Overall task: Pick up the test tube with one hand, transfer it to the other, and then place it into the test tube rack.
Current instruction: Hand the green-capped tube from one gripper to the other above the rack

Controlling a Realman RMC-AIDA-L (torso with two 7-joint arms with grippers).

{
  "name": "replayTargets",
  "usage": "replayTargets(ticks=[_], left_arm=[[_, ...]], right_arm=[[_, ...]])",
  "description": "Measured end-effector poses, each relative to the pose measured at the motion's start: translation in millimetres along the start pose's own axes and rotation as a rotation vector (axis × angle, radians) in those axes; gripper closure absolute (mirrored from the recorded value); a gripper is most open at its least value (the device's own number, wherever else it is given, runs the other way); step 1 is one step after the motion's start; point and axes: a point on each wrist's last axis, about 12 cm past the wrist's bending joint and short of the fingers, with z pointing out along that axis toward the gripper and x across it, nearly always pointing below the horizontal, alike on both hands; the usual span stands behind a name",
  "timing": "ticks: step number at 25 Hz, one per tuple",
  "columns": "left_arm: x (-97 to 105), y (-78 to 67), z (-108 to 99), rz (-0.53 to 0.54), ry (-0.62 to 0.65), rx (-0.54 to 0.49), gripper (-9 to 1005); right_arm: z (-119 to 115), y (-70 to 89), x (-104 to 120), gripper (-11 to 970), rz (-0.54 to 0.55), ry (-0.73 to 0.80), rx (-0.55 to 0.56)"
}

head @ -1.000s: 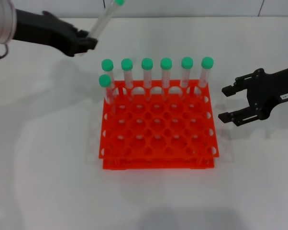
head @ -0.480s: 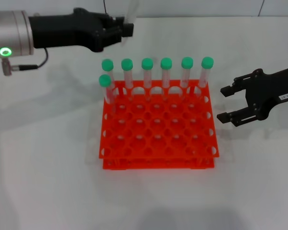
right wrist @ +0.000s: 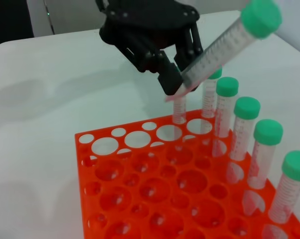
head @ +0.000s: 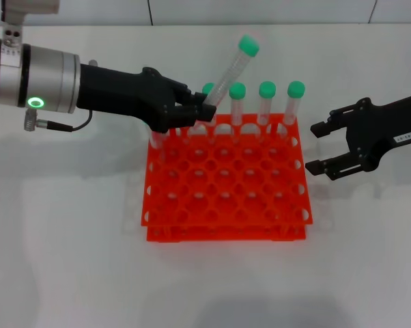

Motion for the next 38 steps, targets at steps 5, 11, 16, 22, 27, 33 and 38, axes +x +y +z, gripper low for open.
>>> replayTargets(ticks=[5,11,16,22,27,33,38], left_arm=[[-1,3.2,1,0.017,0.031,-0.015,802],[0,5.7,3,0.048,0.053,-0.036,802],[1,5.7,8,0.077,0.063,-0.041,802],[2,1.0,16,0.126,0.042,-0.028,801],[2,-0.5,17,0.15,0.011,-0.03,801],[7,-1.9,16,0.158,0.005,-0.028,801],[12,-4.4,18,0.149,0.003,-0.025,800]], right_arm=[[4,-0.3,0,253,0.003,-0.006,0.003],[5,-0.2,2,254,0.012,-0.011,0.003],[4,-0.4,4,254,0.019,-0.01,0.003],[3,-0.4,6,255,0.025,-0.01,0.007],[1,-1.1,7,255,0.029,-0.012,0.013],[-3,-2.9,5,256,0.067,-0.071,0.03],[-15,-8.1,9,256,0.163,-0.201,0.07]])
